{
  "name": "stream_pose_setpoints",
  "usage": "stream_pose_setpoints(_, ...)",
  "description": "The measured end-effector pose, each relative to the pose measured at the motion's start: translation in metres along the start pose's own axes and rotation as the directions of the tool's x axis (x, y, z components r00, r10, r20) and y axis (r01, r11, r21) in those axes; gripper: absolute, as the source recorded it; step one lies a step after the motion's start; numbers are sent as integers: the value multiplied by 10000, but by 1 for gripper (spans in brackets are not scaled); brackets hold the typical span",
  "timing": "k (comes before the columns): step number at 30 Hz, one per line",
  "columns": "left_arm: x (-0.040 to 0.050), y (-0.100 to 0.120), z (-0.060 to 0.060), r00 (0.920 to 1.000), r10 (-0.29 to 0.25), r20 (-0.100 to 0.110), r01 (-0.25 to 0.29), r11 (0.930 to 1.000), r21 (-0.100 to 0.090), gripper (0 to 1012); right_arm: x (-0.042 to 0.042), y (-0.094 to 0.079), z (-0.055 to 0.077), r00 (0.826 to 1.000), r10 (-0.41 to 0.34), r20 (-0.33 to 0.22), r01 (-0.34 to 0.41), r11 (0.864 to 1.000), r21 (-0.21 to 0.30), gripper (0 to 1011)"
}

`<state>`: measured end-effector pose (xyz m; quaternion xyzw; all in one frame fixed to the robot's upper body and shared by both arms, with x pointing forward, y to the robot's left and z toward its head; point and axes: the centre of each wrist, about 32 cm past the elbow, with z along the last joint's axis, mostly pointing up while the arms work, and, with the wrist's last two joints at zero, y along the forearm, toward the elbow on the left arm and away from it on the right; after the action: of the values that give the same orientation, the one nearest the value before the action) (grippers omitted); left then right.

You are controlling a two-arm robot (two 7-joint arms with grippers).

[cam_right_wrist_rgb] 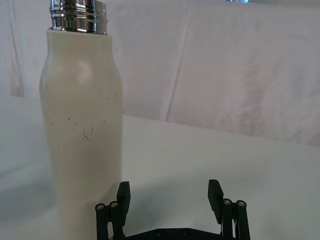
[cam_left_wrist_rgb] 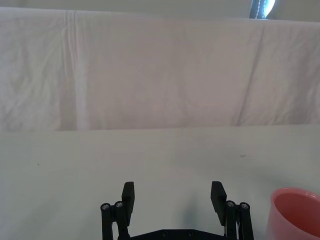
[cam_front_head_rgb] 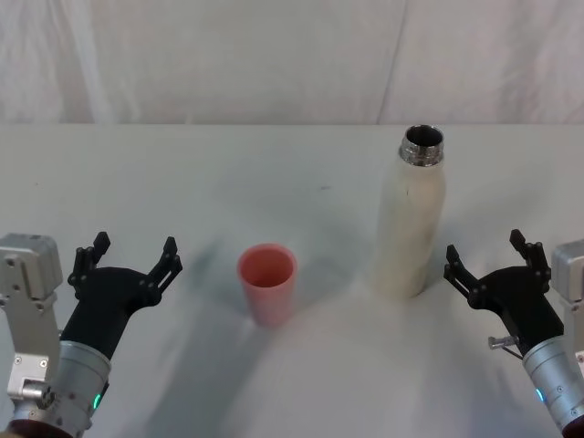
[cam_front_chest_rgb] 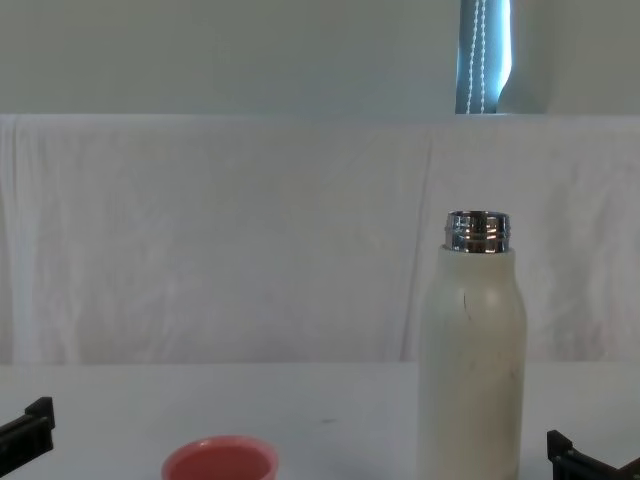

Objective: Grasp the thermos with one hand and pour water into the cup lid.

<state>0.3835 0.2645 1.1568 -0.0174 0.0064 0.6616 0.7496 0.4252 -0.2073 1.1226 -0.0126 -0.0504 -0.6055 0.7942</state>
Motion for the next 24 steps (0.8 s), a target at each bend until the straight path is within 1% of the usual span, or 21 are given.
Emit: stream_pose_setpoints(24, 0, 0, 0, 10000, 0, 0, 0, 10000, 0, 1001, 2, -4, 0, 10000, -30, -13, 30, 10000, 16, 1000)
